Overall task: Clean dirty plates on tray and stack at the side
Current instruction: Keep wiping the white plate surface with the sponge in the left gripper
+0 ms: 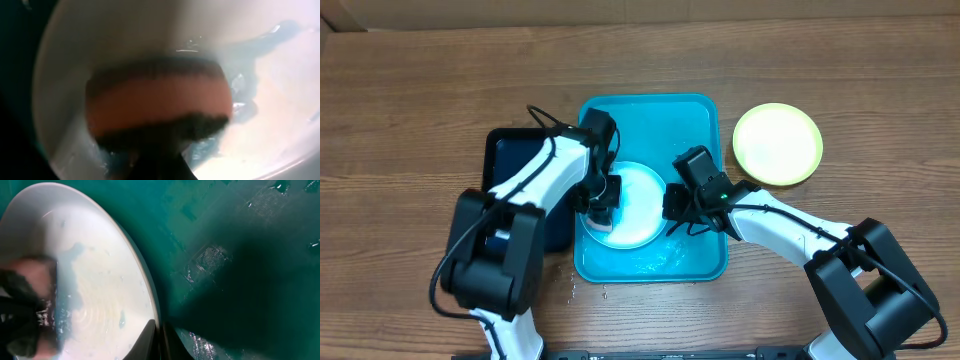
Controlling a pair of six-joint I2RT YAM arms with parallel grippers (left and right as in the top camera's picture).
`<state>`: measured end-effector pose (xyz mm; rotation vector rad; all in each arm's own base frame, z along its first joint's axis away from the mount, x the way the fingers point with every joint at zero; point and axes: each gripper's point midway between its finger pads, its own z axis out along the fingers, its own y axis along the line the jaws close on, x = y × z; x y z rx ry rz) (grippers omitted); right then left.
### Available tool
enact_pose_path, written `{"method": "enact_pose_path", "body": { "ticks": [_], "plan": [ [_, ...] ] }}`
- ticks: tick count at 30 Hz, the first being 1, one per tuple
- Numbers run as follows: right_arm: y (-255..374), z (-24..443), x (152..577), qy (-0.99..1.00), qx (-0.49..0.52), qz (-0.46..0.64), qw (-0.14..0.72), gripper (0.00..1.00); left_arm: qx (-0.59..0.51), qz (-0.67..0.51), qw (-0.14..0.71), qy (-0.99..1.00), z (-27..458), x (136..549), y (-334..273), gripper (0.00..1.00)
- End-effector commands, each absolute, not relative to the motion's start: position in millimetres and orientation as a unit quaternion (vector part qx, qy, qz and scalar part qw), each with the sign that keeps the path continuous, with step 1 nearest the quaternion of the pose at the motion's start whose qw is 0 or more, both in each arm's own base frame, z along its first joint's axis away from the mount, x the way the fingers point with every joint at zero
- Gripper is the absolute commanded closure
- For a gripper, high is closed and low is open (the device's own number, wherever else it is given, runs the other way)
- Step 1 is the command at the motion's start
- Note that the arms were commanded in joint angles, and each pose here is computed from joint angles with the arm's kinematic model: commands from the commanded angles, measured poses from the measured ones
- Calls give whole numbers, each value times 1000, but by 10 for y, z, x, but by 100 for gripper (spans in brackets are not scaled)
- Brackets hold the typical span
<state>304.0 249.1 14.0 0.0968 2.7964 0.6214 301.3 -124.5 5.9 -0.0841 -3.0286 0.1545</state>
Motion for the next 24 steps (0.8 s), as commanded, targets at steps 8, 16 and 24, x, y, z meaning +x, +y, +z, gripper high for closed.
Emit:
{"method": "enact_pose_path", "body": {
  "ticks": [8, 16, 24],
  "plan": [
    [2518, 127, 3014, 966, 27, 217, 135, 96, -29, 273, 142, -951, -57, 2797, -2022, 96],
    [2517, 126, 3013, 967, 27, 217, 135, 96, -54, 313, 101, -943, 341, 3007, -2162, 96],
    [2513, 122, 3007, 967, 27, 216, 134, 96, -86, 226, -36, -970, 977, 3295, -1917, 96]
  ]
}}
